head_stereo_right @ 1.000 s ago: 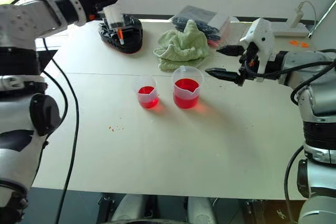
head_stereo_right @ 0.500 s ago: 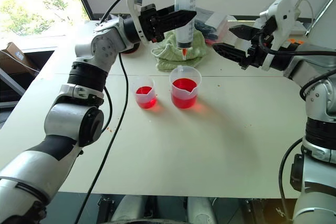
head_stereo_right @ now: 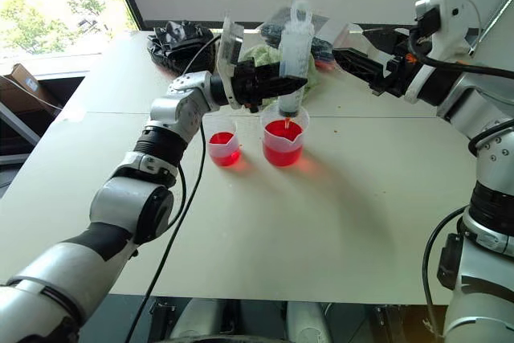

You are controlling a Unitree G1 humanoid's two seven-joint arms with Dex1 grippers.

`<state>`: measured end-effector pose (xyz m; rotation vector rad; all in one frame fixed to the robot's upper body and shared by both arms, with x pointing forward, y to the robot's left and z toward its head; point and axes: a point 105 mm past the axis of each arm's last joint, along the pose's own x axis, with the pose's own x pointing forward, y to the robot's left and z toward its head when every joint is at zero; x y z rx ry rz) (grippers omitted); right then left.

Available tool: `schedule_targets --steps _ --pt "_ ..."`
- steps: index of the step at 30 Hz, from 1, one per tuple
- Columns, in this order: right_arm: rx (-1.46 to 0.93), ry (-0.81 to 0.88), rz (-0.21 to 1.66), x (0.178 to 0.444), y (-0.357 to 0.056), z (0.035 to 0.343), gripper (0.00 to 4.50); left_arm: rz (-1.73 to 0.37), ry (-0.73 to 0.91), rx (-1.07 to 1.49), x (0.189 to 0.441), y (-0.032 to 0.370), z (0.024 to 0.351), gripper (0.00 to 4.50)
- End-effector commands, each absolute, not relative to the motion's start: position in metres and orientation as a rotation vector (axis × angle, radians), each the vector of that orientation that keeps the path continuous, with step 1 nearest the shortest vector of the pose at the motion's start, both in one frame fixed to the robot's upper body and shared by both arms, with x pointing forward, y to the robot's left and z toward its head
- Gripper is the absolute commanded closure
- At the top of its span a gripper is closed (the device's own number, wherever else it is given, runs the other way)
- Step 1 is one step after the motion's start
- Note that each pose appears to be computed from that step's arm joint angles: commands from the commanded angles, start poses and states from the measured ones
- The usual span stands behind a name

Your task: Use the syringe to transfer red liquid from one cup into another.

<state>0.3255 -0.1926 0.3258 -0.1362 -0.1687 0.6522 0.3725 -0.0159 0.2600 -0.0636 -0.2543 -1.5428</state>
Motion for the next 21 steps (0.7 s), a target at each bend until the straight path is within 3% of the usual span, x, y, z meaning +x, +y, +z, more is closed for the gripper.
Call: schedule_targets --steps 1,21 --pt "-0.16 -0.245 0.66 0.317 -0.189 0.344 0.7 -1.534 -0.329 -0.026 0.369 -0.016 0.27 3.13" --pt "-0.099 -0.172 0.761 0.305 -0.167 0.337 0.7 -1.37 -0.349 0.026 0.384 -0.015 0.221 3.13"
